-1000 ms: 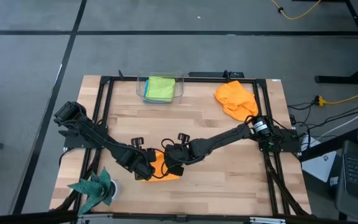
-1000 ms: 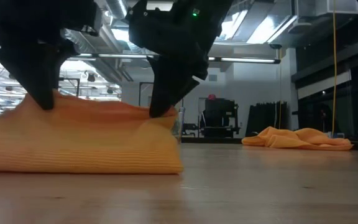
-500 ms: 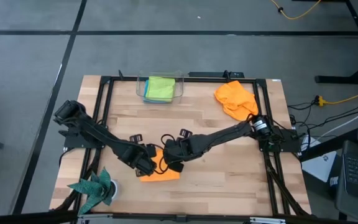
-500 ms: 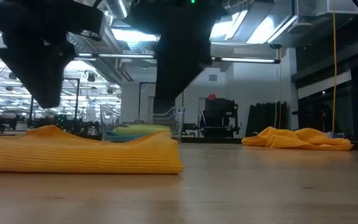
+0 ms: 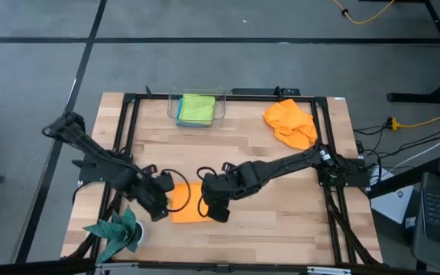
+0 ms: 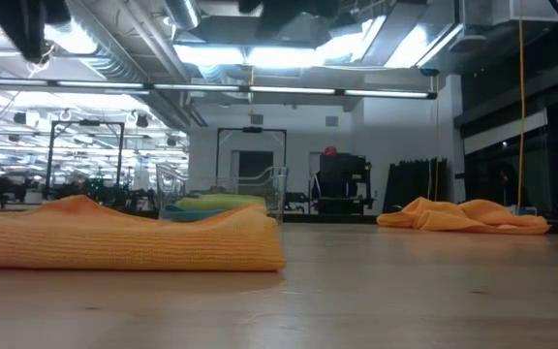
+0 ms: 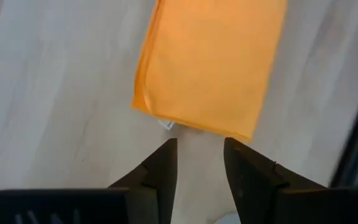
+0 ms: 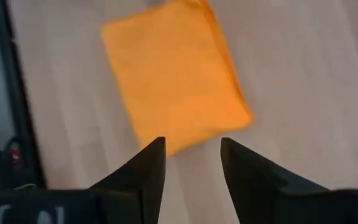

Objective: Fold microfiber towels
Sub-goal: Stack the folded bottom orange microfiber cloth on top of the green microfiber cloth

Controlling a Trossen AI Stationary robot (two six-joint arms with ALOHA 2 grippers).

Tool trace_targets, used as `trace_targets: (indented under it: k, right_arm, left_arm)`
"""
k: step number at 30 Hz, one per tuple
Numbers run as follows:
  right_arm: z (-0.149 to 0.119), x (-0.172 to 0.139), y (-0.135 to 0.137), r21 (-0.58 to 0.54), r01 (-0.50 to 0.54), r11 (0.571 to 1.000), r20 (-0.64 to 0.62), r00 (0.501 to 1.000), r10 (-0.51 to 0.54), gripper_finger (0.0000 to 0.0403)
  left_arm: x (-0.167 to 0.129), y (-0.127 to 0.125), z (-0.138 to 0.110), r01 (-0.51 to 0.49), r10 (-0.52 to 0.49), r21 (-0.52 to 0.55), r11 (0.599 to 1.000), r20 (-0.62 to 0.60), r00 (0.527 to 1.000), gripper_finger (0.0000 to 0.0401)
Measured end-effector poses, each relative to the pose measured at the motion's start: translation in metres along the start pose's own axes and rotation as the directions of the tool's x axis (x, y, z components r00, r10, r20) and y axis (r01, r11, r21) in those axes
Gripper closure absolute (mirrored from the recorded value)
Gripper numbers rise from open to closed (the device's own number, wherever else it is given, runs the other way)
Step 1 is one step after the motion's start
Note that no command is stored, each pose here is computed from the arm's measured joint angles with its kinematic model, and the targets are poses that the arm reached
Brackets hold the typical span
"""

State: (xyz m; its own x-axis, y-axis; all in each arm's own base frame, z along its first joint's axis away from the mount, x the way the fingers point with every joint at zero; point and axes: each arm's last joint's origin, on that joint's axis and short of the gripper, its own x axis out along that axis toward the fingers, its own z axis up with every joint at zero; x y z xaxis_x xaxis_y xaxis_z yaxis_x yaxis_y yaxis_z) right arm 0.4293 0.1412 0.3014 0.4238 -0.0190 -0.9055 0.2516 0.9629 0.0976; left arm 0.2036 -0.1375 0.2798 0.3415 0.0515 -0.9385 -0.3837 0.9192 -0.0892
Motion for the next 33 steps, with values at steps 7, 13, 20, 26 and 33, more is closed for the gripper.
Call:
trace_targets:
  k: [7,13,20,26,33]
  right_arm:
    - [-0.007,0.018,0.035,-0.064,-0.114,0.991,0.127,0.984,0.121,0.0246]
    - [-0.023,0.063,0.057,-0.255,-0.168,0.952,0.253,0.939,0.234,0.0246]
    - [-0.016,0.079,0.045,-0.125,-0.189,0.974,0.334,0.916,0.221,0.0245]
    - [0.011,0.097,-0.005,-0.041,-0.179,0.983,0.29,0.939,0.183,0.0202]
    - [0.025,0.145,-0.058,-0.059,-0.155,0.986,0.188,0.969,0.163,0.0115]
  left_arm:
    - [-0.035,0.01,-0.013,0.029,-0.02,-0.032,0.999,0.235,0.972,0.0278]
    - [-0.045,0.018,-0.012,-0.004,0.022,-0.051,0.999,0.365,0.931,0.0278]
    - [-0.044,0.017,-0.011,-0.011,0.029,-0.05,0.999,0.369,0.929,0.0278]
    - [-0.044,0.017,-0.011,-0.007,0.027,-0.054,0.999,0.37,0.929,0.0278]
    - [-0.045,0.017,-0.011,-0.005,0.025,-0.054,0.999,0.372,0.928,0.0278]
